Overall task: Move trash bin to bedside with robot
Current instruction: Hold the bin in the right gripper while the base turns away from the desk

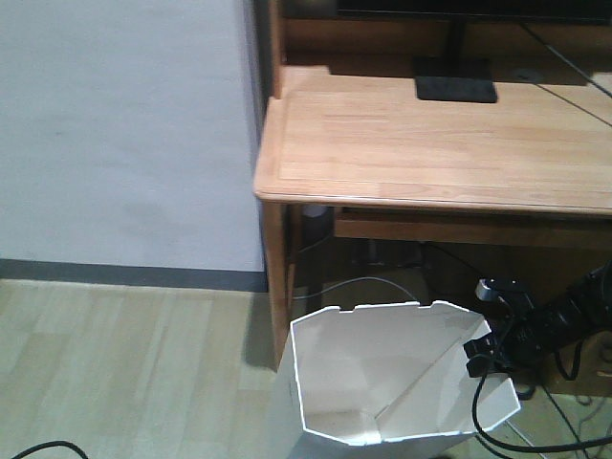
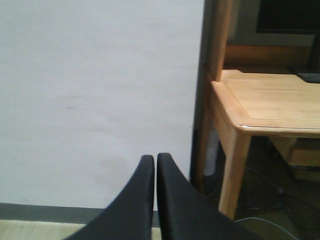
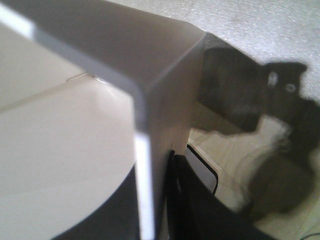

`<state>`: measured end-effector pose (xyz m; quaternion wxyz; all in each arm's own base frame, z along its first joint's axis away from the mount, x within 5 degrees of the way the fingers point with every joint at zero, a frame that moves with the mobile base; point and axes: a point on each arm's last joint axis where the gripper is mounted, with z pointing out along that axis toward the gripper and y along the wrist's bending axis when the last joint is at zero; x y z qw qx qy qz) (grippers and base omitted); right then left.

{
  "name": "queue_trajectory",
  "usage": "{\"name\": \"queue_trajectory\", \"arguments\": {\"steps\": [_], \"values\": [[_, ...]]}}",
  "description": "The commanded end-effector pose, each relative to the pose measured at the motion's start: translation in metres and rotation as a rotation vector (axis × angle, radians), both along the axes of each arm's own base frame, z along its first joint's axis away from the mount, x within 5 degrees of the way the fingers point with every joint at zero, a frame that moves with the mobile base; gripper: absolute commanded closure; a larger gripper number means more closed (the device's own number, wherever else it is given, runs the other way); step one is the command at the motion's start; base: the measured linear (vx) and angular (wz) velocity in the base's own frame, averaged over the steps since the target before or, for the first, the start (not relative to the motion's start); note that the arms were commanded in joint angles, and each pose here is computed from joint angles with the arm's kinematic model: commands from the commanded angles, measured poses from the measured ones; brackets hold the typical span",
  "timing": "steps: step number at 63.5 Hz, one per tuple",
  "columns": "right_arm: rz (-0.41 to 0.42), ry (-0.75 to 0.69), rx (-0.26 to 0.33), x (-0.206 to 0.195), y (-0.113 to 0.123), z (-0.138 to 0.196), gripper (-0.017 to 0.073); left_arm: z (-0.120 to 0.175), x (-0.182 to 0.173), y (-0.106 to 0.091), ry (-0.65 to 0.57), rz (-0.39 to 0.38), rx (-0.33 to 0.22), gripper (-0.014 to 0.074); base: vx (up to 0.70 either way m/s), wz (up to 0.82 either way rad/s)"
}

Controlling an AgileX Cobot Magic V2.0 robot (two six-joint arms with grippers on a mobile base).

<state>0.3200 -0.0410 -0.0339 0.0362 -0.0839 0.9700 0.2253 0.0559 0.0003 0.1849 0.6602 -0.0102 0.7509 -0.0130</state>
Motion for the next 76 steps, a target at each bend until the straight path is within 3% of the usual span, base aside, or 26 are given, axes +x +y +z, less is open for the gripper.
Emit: {"name": "queue_trajectory", "arguments": {"steps": [1, 76], "values": [[-0.005, -0.014, 0.188, 0.0085, 0.0118, 0.0363, 0.0566, -0.0009, 0.0006, -0.0007, -0.067, -0.008, -0.004, 0.0599, -0.06, 0.36], [-0.005, -0.015, 0.187, 0.0085, 0.0118, 0.0363, 0.0566, -0.0009, 0.0006, -0.0007, -0.067, -0.008, -0.004, 0.0599, -0.02, 0.51]]}}
